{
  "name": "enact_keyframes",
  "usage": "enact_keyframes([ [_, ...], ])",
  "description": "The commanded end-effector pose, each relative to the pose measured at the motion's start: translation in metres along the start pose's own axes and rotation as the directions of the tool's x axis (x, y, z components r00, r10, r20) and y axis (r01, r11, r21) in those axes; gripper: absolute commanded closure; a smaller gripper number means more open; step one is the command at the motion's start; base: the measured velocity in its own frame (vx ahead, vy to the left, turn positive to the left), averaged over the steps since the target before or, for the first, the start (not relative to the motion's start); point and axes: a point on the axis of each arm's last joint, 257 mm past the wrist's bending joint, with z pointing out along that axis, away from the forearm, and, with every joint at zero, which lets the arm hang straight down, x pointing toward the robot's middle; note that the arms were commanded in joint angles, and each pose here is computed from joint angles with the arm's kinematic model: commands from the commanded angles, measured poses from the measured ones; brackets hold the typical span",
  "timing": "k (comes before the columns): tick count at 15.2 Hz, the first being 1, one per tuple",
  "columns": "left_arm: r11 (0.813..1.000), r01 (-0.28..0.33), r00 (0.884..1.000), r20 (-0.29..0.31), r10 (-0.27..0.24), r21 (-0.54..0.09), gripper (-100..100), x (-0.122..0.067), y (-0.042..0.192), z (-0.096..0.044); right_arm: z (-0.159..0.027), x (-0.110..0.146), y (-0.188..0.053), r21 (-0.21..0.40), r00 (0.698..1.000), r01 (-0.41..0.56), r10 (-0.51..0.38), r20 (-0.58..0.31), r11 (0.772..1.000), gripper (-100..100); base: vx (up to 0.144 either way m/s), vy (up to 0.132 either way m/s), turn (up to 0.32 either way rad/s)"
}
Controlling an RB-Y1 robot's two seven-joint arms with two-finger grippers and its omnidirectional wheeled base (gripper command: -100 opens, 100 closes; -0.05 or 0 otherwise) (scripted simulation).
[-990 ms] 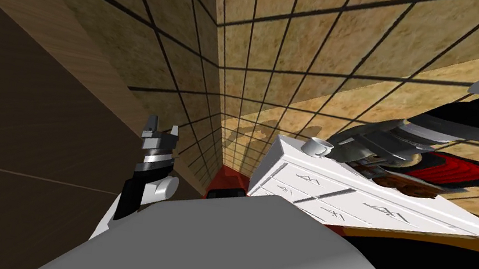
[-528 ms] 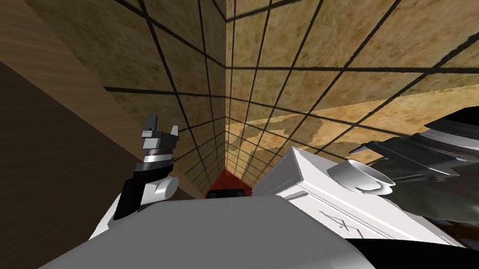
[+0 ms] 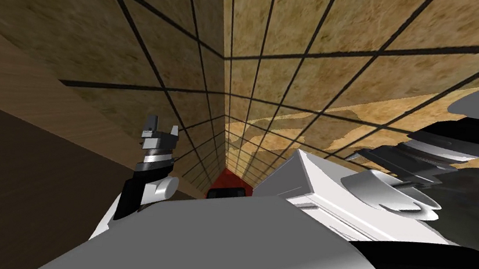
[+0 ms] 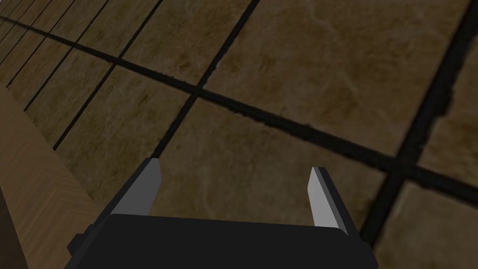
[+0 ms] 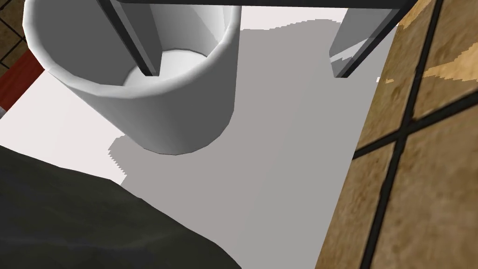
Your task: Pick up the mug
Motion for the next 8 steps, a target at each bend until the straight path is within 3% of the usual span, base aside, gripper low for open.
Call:
enact_keyframes([
  [1, 1.0, 0.0, 1.0, 0.0, 0.0, 0.0, 0, 0.0, 0.0, 0.0, 0.009, 0.006, -0.002, 0.006, 1.0, -0.002, 0.002, -0.001, 1.0, -100, -0.064, 0.044, 0.003],
  [2, 1.0, 0.0, 1.0, 0.0, 0.0, 0.0, 0, 0.0, 0.0, 0.0, 0.005, 0.002, 0.0, 0.002, 1.0, -0.001, 0.001, 0.001, 1.0, -100, -0.035, 0.026, -0.003],
  [3, 1.0, 0.0, 1.0, 0.0, 0.0, 0.0, 0, 0.0, 0.0, 0.0, 0.006, 0.003, -0.001, 0.004, 1.0, -0.002, 0.002, -0.001, 1.0, 100, -0.012, 0.009, -0.003],
  [7, 1.0, 0.0, 1.0, 0.0, 0.0, 0.0, 0, 0.0, 0.0, 0.0, 0.006, 0.003, 0.0, 0.002, 1.0, -0.004, 0.004, 0.0, 1.0, 100, -0.002, 0.001, -0.003],
  [8, 1.0, 0.0, 1.0, 0.0, 0.0, 0.0, 0, 0.0, 0.0, 0.0, -0.003, -0.001, 0.002, -0.001, 1.0, 0.0, 0.0, -0.002, 1.0, 100, 0.027, -0.016, -0.003],
])
